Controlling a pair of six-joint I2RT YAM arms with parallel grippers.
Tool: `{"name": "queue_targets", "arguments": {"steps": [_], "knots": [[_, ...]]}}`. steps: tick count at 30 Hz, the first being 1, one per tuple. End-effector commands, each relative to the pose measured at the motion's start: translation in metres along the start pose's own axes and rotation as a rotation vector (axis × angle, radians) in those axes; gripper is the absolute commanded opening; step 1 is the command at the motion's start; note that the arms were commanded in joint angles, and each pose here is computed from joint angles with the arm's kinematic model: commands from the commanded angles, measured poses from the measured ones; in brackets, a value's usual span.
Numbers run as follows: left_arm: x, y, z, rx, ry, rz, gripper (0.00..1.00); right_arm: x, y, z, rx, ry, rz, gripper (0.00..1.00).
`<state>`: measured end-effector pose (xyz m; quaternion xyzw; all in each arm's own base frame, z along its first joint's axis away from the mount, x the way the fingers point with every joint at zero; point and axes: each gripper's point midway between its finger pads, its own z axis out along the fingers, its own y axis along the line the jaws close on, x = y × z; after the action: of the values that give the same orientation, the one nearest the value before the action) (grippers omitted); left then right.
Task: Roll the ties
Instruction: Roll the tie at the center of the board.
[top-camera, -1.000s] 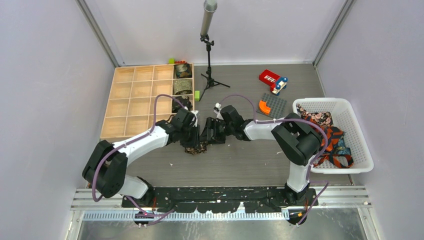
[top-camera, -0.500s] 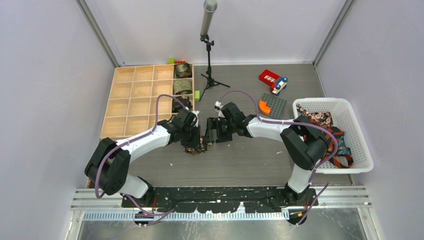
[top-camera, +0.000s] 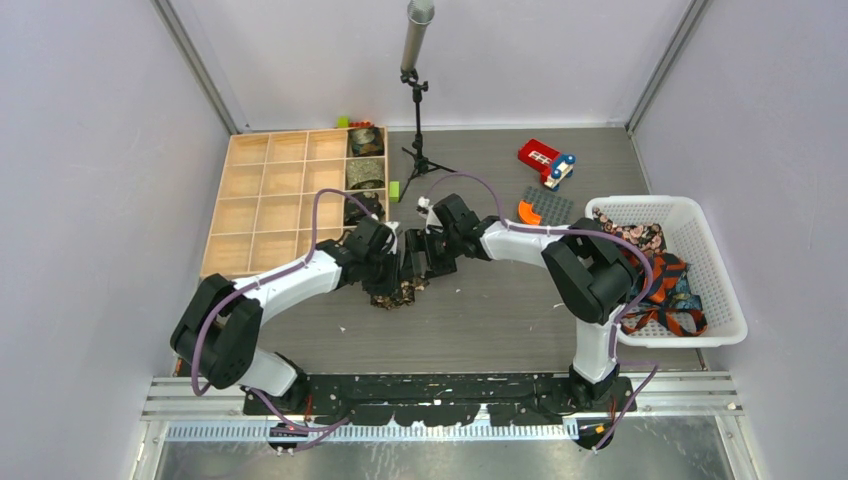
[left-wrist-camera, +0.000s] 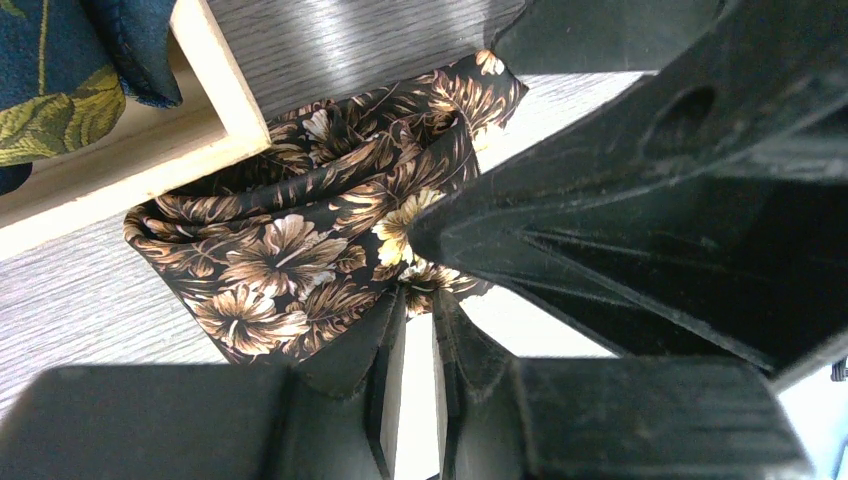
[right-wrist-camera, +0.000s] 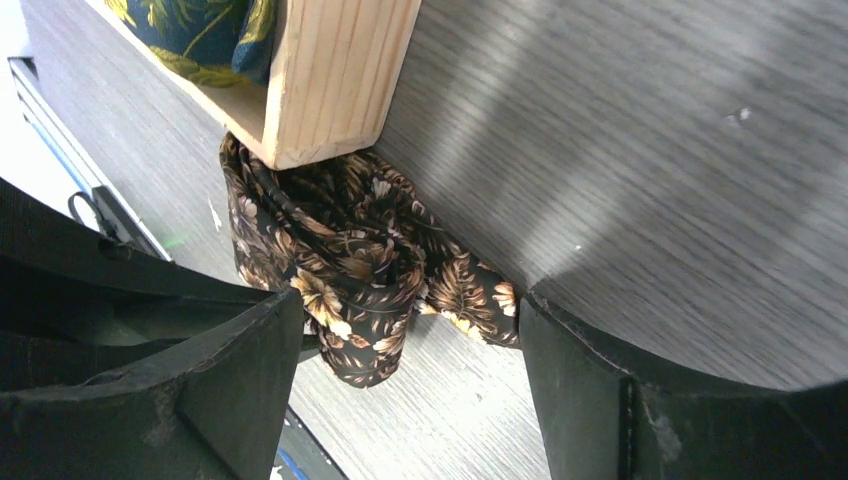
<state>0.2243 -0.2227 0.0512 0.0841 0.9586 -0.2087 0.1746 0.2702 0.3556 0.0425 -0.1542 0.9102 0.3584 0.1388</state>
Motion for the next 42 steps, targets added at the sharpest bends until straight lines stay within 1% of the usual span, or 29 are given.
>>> {"name": "queue_targets", "arguments": {"steps": [1,5,9,13,18,21,22,23,25,27,31,34,36,37,40,42], "knots": [[-0.017,-0.007,0.000,0.016,-0.050,0.031,0.18,0.011,0.011,0.002,-0.081,0.053,0.018,0.81],[-0.016,-0.007,0.001,0.016,-0.050,0.032,0.17,0.019,0.016,0.004,-0.122,0.069,0.045,0.72],[-0.016,-0.006,0.001,0.016,-0.052,0.030,0.17,0.022,0.018,0.008,-0.139,0.074,0.061,0.59],[-0.017,-0.006,0.001,0.016,-0.055,0.030,0.17,0.020,0.019,0.015,-0.160,0.049,0.094,0.51],[-0.016,-0.007,0.001,0.018,-0.057,0.030,0.16,0.018,0.022,0.023,-0.172,0.035,0.115,0.47],[-0.018,-0.008,0.000,0.022,-0.061,0.029,0.17,0.019,0.023,0.026,-0.173,0.033,0.122,0.38],[-0.018,-0.009,-0.001,0.025,-0.062,0.028,0.17,0.019,0.023,0.027,-0.172,0.032,0.122,0.33],[-0.019,-0.010,-0.002,0.030,-0.068,0.027,0.18,0.019,0.022,0.027,-0.171,0.031,0.124,0.29],[-0.021,-0.013,-0.008,0.038,-0.073,0.021,0.24,0.019,0.023,0.027,-0.172,0.028,0.126,0.22],[-0.024,-0.016,-0.017,0.044,-0.087,0.016,0.30,0.018,0.023,0.027,-0.174,0.026,0.127,0.17],[-0.027,-0.013,-0.044,0.000,-0.118,0.010,0.43,0.018,0.023,0.027,-0.174,0.026,0.128,0.15],[-0.027,0.002,-0.063,-0.086,-0.150,0.013,0.52,0.018,0.023,0.028,-0.174,0.026,0.128,0.15],[-0.026,0.019,-0.071,-0.171,-0.171,0.018,0.58,0.017,0.023,0.028,-0.173,0.023,0.128,0.14],[-0.024,0.027,-0.073,-0.205,-0.172,0.015,0.59,0.017,0.023,0.028,-0.172,0.023,0.128,0.14],[-0.016,0.046,-0.073,-0.263,-0.164,-0.007,0.60,0.016,0.025,0.027,-0.179,0.020,0.132,0.10],[-0.012,0.053,-0.070,-0.266,-0.167,-0.024,0.63,0.016,0.026,0.027,-0.188,0.017,0.141,0.05]]}}
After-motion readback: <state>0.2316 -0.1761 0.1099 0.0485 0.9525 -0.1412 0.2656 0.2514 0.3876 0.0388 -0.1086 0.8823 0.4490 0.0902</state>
